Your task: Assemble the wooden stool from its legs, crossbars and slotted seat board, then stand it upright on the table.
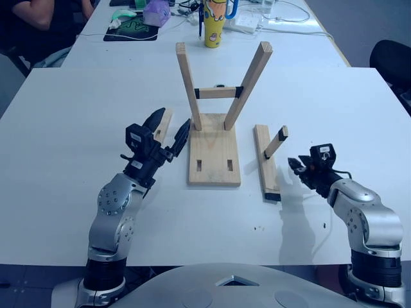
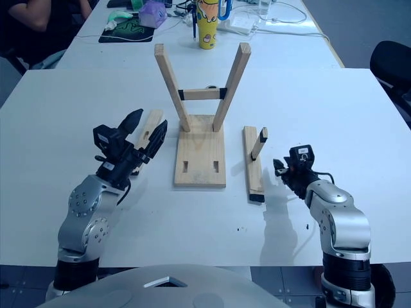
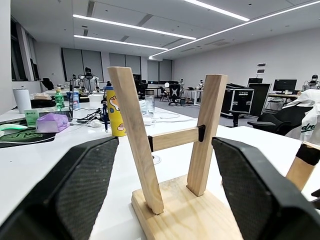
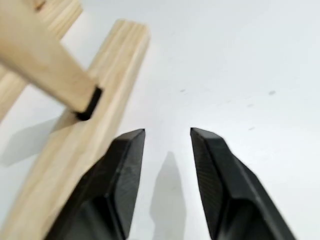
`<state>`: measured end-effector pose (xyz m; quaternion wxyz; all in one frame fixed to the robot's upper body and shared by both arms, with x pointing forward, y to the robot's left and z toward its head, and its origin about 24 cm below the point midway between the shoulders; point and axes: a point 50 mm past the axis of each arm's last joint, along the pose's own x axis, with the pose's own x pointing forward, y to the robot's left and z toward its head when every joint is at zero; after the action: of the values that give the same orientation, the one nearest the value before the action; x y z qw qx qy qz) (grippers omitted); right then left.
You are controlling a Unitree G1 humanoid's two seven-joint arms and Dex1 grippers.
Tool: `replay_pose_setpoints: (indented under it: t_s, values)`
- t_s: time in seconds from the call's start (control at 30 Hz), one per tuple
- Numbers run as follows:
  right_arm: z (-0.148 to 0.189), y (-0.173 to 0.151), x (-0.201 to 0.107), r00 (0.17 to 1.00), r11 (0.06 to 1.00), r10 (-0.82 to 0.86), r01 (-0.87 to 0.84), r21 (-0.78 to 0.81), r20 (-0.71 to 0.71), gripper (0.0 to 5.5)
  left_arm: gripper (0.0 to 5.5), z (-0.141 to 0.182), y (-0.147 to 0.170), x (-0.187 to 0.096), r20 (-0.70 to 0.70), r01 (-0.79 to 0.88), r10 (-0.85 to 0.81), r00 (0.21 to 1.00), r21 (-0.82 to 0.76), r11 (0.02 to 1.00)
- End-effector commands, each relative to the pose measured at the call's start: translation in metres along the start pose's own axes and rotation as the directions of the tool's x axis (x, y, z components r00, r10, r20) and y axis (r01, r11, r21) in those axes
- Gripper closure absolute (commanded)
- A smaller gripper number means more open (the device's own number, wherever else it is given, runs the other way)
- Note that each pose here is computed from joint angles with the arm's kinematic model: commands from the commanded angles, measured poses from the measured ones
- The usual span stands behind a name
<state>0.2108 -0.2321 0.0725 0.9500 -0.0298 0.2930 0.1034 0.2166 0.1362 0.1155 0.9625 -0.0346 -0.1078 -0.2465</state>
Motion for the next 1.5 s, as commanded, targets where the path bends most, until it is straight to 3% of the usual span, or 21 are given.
replay_pose_setpoints:
  t_s: [0.03,0.27,0.4,0.57,0.77,1.03,1.17,1.33,1.5]
  values:
    - [0.004,0.01,-0.005,0.996,0.997,0.074,-0.073,0.029,-0.047,3.16,2.04,0.001,0.002,-0.003,-0.015,-0.007,0.008,1.0,0.014,1.0]
    - [0.015,0.021,-0.004,0.991,0.989,0.125,-0.122,0.08,-0.038,2.17,2.04,0.0,0.004,-0.005,-0.028,-0.008,0.008,1.0,0.014,1.0]
    - [0.016,0.037,0.002,0.99,0.989,0.137,-0.133,0.071,-0.047,2.17,2.04,-0.001,0.003,-0.004,-0.032,0.005,-0.005,0.999,0.007,1.0]
    - [-0.008,0.048,0.006,0.984,0.997,0.077,-0.075,0.024,-0.158,2.17,2.04,0.002,0.006,0.002,-0.032,0.042,-0.042,0.999,0.009,0.999]
    - [-0.03,0.044,0.006,0.97,0.994,0.014,-0.04,-0.1,-0.242,2.17,2.04,0.004,0.007,0.004,-0.037,0.061,-0.06,0.998,0.012,0.998]
    - [-0.031,0.04,0.011,0.978,0.993,-0.01,-0.015,-0.119,-0.207,2.17,2.04,0.002,0.007,0.005,-0.038,0.062,-0.061,0.997,0.011,0.998]
    - [-0.037,0.04,0.011,0.975,0.988,-0.005,-0.029,-0.151,-0.221,2.79,2.04,0.003,0.007,0.006,-0.034,0.069,-0.069,0.997,0.016,0.997]
    - [-0.038,0.039,0.01,0.977,0.972,-0.011,-0.04,-0.232,-0.213,2.81,2.04,0.005,0.008,0.009,-0.027,0.073,-0.072,0.997,0.021,0.997]
    - [-0.037,0.025,0.009,0.985,0.925,-0.065,-0.002,-0.381,-0.162,2.81,2.04,0.001,0.007,0.011,-0.049,0.062,-0.068,0.997,-0.108,0.992]
